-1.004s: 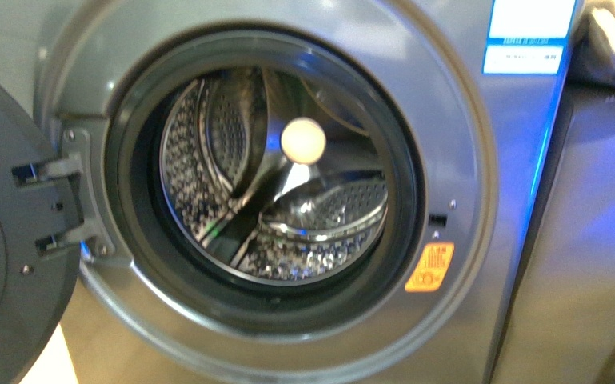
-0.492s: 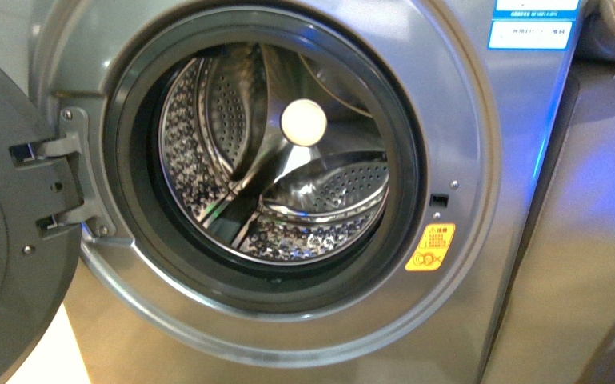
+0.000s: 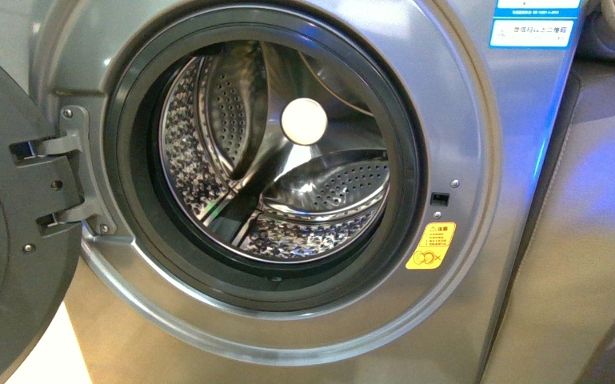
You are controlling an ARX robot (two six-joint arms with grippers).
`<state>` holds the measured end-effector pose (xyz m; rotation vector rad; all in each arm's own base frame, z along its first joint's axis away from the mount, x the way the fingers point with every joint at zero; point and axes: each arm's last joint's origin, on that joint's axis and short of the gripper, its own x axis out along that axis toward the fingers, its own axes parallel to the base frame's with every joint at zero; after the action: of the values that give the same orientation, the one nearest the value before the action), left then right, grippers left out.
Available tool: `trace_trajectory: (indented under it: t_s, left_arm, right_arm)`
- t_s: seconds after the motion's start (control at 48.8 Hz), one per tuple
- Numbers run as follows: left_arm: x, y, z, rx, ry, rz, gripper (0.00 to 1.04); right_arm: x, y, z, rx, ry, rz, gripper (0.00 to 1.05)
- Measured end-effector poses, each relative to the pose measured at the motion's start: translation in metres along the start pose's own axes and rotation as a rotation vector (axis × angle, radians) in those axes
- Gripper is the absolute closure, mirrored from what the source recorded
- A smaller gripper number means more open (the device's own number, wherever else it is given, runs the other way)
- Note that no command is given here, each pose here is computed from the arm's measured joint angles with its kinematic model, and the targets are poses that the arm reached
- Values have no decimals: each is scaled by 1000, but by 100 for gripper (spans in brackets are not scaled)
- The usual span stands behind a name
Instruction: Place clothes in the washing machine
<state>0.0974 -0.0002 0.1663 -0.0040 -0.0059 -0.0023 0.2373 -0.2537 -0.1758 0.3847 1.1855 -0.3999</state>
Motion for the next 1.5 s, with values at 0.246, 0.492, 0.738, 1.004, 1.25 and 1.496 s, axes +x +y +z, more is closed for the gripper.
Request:
trace_trajectory:
  t_s: [0.246, 0.492, 0.738, 1.004, 1.25, 1.496]
  left_arm:
    - [0, 0, 0, 0, 0, 0, 7]
    - [0, 0, 0, 0, 0, 0, 7]
    - [0, 0, 0, 0, 0, 0, 7]
    - [0, 0, 0, 0, 0, 0, 7]
    - [0, 0, 0, 0, 0, 0, 7]
    - [0, 0, 0, 0, 0, 0, 7]
  right_arm:
    - [-18, 0, 4, 28, -59, 20, 70]
    - [-84, 7, 41, 12, -234, 57, 100]
    - [-149, 10, 61, -13, -392, 97, 100]
    - [-254, 27, 83, -119, -649, 164, 100]
    - [-360, 59, 91, -264, -888, 229, 100]
    - [-474, 78, 109, -379, -1144, 245, 100]
